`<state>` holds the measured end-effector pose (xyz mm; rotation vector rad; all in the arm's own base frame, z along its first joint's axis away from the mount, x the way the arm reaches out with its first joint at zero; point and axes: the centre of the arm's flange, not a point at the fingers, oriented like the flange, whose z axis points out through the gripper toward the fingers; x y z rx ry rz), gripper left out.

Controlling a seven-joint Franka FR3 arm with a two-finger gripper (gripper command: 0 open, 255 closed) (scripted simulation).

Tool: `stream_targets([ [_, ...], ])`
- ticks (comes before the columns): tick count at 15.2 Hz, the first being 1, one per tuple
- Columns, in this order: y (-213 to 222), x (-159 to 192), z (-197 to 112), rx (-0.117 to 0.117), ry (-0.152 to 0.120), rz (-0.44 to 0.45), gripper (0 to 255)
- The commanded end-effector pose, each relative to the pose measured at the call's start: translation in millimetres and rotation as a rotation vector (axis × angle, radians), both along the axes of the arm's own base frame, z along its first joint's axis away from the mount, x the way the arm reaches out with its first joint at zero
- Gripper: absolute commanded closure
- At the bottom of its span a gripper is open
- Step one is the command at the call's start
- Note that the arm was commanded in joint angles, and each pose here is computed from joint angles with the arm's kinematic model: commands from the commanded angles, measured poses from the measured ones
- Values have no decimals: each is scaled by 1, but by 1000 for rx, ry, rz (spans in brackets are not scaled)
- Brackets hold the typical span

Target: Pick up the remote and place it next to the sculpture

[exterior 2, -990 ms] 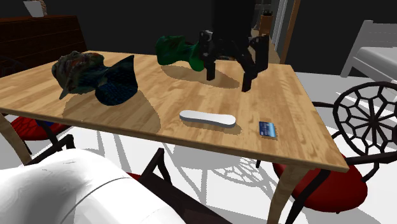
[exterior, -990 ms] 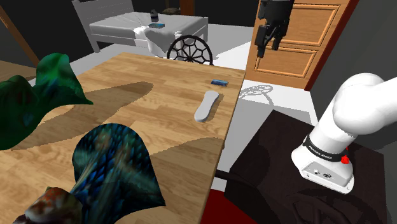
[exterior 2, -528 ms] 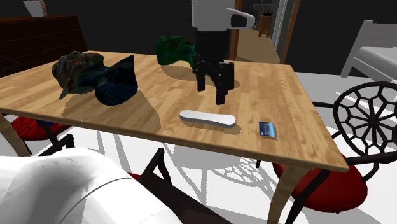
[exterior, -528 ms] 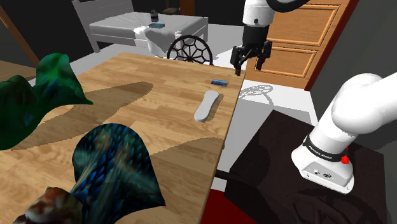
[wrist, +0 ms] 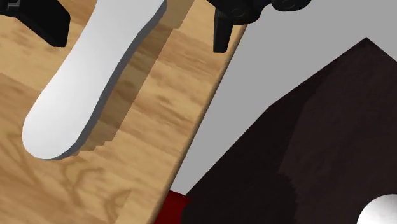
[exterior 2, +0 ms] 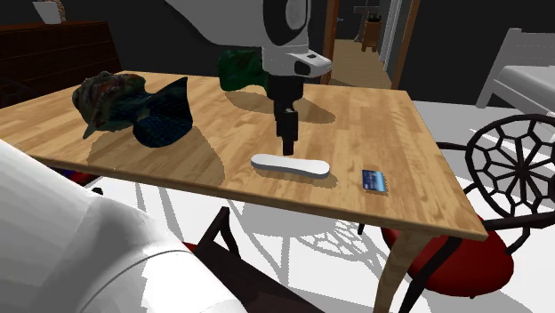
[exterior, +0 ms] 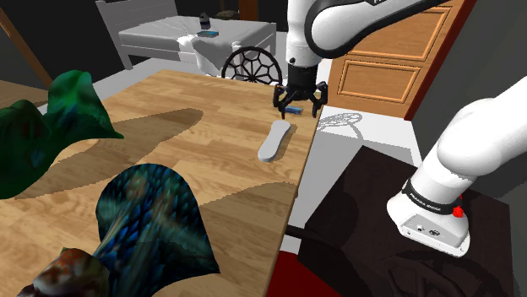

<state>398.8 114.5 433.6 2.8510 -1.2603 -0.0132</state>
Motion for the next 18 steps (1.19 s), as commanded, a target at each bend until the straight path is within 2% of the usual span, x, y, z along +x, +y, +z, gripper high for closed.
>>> stream_targets([
  [1, 9, 19, -17, 1, -4, -94, 0],
  [6, 27, 66, -58, 0, -10, -311, 0],
  [14, 27, 68, -100, 0, -10, -319, 0],
  [18, 27, 68, -100, 0, -10, -319, 0],
])
